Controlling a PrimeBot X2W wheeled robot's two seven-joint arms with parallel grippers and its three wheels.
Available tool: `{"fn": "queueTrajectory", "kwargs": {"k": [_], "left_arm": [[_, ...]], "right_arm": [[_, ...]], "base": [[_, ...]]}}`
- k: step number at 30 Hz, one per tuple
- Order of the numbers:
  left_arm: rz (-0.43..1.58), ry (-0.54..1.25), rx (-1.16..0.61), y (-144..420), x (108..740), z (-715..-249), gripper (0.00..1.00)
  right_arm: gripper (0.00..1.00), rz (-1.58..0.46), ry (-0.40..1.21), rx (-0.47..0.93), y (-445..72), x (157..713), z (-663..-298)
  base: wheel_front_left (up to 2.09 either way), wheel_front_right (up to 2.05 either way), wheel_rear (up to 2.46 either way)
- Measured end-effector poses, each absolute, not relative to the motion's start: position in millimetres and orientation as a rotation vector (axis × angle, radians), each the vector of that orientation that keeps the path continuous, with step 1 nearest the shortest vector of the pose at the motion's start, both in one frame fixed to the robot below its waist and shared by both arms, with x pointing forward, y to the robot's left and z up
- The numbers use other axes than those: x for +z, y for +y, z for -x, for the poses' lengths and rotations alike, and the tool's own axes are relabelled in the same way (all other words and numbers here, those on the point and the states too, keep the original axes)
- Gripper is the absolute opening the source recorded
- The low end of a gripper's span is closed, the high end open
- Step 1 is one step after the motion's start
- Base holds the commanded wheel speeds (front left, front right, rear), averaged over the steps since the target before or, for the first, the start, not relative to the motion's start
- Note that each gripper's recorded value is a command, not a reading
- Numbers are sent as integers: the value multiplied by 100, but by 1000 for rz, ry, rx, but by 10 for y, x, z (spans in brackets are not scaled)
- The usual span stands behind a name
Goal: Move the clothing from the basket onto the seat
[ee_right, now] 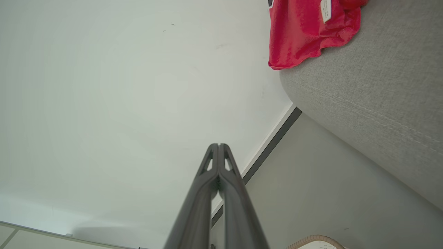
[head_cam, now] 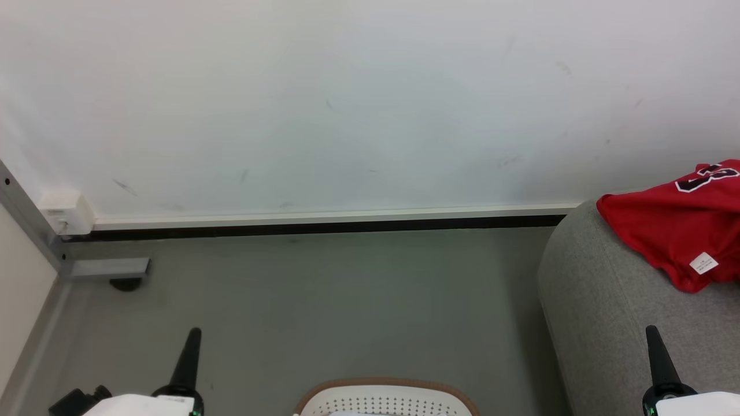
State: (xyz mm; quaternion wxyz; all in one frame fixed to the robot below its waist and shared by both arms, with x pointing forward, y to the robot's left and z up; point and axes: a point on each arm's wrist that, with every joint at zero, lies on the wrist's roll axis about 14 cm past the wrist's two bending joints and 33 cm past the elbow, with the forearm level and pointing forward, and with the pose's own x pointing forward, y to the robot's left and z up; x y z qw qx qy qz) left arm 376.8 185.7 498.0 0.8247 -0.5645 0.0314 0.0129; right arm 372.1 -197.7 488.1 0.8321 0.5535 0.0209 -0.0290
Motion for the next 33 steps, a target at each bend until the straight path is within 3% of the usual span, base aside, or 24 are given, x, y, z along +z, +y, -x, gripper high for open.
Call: {"fn": "queueTrajectory", "kwargs": {"k": [33], "left_arm": [[1472, 28, 16, 1953, 5104, -3856, 0]], "right_arm": [[0, -1465, 14, -23, -1997, 5019, -3851]], "base": [[0, 0, 0]]}}
